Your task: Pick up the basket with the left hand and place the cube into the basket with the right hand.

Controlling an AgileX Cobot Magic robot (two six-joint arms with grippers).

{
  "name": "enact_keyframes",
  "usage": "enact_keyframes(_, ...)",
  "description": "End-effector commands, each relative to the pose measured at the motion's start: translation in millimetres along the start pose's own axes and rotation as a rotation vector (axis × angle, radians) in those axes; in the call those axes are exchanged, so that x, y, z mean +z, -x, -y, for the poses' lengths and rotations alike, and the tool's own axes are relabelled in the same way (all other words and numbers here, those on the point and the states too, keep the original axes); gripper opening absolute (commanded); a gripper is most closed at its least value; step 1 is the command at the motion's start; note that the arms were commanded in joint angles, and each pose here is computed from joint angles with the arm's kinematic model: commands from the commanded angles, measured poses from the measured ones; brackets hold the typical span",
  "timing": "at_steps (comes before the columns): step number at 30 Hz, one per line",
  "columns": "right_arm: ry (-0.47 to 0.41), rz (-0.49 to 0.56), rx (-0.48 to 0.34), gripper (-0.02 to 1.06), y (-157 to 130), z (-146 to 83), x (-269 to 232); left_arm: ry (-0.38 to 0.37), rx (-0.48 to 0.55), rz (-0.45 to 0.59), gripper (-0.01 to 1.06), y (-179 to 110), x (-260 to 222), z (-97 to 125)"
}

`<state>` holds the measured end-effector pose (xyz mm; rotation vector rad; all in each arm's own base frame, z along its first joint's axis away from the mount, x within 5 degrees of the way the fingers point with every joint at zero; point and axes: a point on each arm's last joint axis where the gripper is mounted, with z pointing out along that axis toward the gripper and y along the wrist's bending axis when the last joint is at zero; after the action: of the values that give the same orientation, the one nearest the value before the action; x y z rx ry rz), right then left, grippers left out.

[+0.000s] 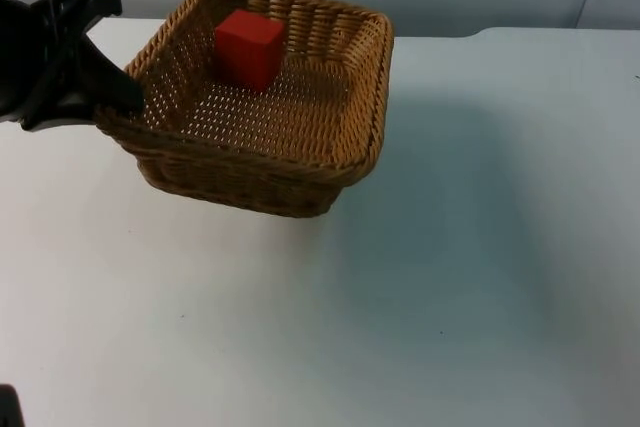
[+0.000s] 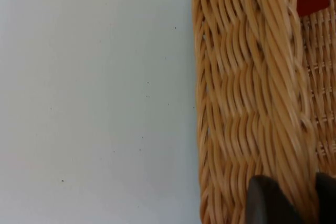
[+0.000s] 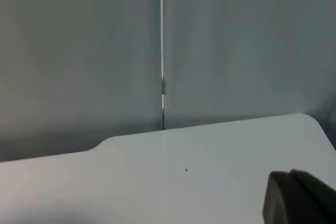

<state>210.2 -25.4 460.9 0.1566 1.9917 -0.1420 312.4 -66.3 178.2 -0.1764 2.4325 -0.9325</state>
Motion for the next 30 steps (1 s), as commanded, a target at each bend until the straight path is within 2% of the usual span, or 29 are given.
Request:
enact_keyframes(1,-0.027,0.008,0.005,0.0,-14.8,3.8,-4.1,-0.038,-0.013,0.016,0.0,2.6,-3.2,7.0)
enact_keyframes(4,-0.029,-0.012,0.001,0.0,-42.5,4.9,-11.5,-0.041,-0.02,0.02,0.0,3.0,-3.3,7.3)
enact_keyframes(6,-0.027,-0.02,0.002,0.0,-49.6,5.2,-14.0,-0.041,-0.02,0.02,0.0,3.0,-3.3,7.3)
enact_keyframes(8,-0.022,-0.053,0.005,0.0,-67.7,4.9,-14.8,-0.055,-0.066,0.039,0.0,4.5,-1.4,7.8)
enact_keyframes(13,-0.008,-0.085,0.024,0.0,-83.6,4.1,-19.0,-0.09,-0.153,0.047,0.0,4.9,5.7,5.3)
enact_keyframes(28,-0.005,-0.056,0.031,0.0,-84.3,5.1,-30.9,-0.069,-0.241,-0.083,0.0,-15.0,43.1,-26.8)
enact_keyframes(30,-0.004,-0.052,0.031,0.0,-83.9,5.0,-30.9,-0.082,-0.248,-0.105,0.03,-18.4,47.1,-29.2)
